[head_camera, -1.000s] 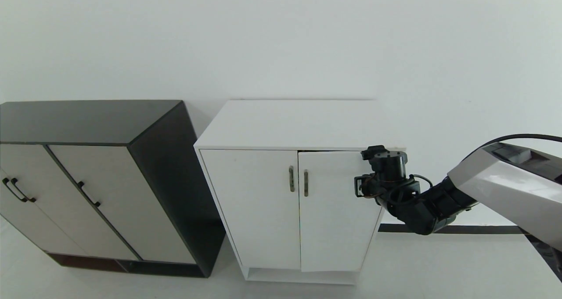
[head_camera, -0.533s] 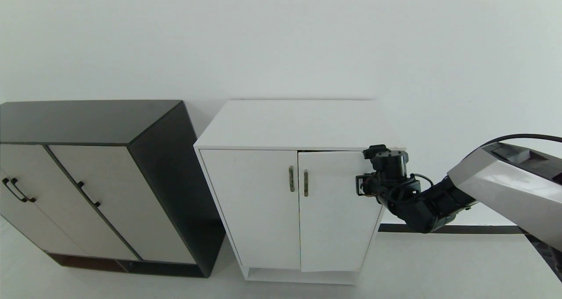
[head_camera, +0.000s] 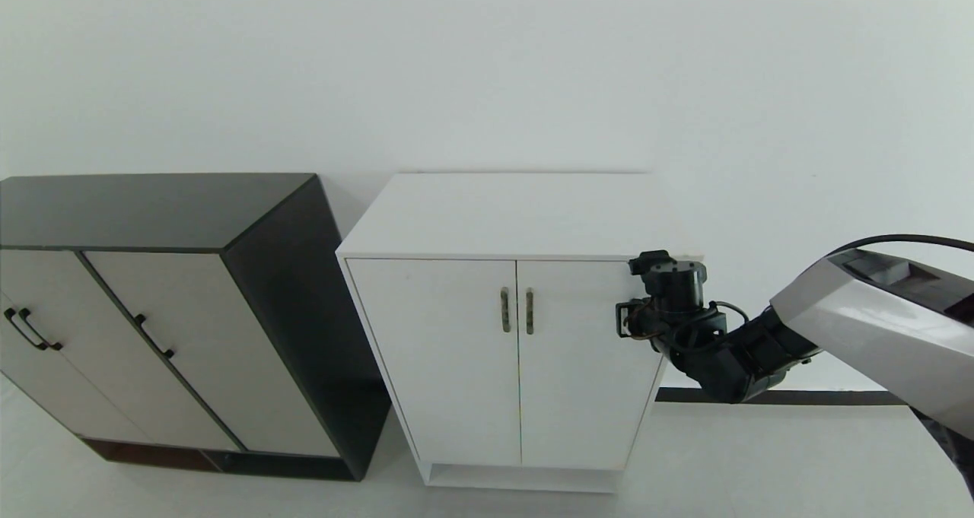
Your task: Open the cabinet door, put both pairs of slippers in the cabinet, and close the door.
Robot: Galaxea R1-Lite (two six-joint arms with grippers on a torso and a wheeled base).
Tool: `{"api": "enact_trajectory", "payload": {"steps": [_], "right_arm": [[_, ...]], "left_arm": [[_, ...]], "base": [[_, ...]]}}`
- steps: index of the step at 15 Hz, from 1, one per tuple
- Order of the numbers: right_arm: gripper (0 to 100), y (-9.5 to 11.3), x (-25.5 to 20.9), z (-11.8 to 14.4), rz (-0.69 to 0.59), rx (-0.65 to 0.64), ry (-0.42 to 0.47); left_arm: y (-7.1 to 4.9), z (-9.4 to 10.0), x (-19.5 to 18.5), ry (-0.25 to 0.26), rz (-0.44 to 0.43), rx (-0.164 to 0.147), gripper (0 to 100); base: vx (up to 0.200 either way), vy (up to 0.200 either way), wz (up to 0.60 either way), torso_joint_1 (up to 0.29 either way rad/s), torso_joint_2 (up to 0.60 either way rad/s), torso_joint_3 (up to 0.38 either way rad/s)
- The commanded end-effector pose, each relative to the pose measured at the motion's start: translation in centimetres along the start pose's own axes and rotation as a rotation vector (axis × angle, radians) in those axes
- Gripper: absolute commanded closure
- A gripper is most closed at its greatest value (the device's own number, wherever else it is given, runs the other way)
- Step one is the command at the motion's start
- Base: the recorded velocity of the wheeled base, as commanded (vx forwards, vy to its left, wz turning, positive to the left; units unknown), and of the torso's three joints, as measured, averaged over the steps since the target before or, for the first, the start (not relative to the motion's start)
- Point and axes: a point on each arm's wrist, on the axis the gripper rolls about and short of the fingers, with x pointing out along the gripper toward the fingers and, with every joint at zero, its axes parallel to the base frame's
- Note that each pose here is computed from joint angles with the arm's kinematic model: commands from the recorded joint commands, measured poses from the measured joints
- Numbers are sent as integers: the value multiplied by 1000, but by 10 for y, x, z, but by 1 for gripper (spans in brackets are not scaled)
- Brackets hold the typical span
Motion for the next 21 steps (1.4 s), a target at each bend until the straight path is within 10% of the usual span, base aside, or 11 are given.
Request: {"api": "enact_trajectory", "payload": {"steps": [1, 12, 21], "right_arm": [[100, -1, 2, -2, -4, -1, 3], [100, 1, -26, -6, -4, -24, 34], [100, -100, -134, -39, -197, -38, 57]], "left_arm": [[0, 0, 0, 2, 0, 0, 100], [0, 0, 0, 0, -4, 0, 100], [0, 0, 0, 0, -4, 0, 100]], "base": [[0, 0, 0, 0, 0, 0], [0, 0, 0, 0, 0, 0], [0, 0, 0, 0, 0, 0]]}}
